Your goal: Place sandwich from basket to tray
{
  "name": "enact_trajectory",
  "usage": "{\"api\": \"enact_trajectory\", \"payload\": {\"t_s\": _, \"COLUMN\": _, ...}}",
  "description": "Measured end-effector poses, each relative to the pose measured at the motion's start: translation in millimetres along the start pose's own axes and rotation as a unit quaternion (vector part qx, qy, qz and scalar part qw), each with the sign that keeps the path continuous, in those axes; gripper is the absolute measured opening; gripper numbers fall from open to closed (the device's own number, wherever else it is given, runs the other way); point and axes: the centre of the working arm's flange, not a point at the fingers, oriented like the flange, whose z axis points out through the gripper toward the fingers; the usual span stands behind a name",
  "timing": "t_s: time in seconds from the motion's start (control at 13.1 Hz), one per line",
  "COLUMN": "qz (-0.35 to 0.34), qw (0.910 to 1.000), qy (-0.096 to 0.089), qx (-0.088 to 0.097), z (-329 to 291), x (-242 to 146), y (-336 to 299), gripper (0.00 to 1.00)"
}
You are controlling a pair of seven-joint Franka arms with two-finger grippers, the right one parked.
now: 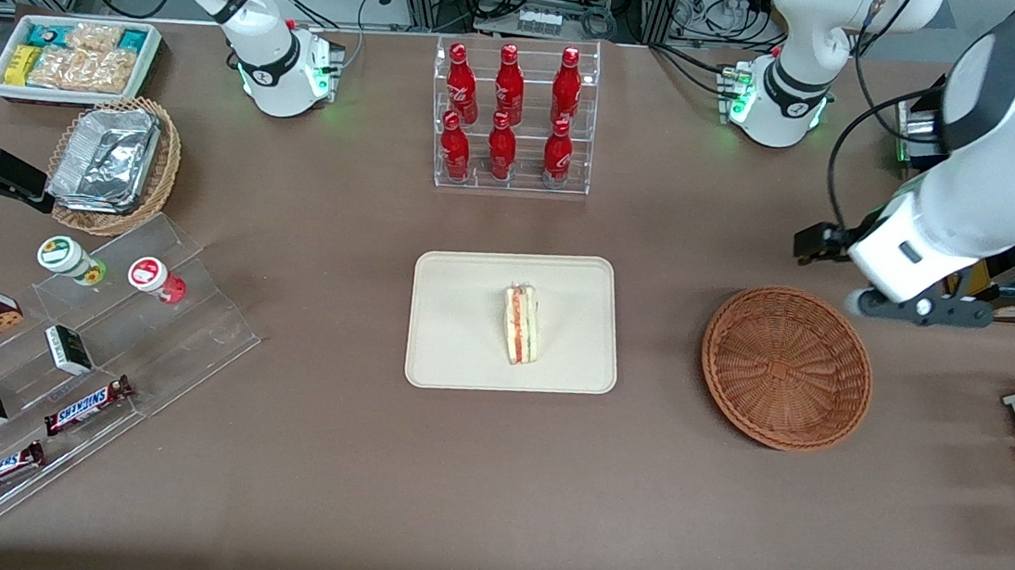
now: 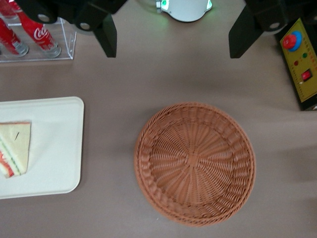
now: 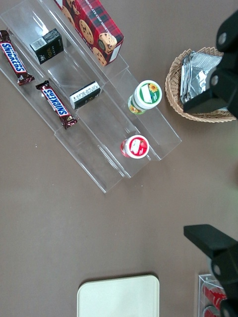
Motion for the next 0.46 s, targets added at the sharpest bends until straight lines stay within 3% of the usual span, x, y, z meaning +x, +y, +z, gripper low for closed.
{"api": "enact_trajectory", "payload": {"t_s": 0.46, "qz": -0.025, "qw": 0.9997, "qy": -0.005, "qx": 0.005, "z": -39, "x": -50, "y": -35, "gripper": 1.0}}
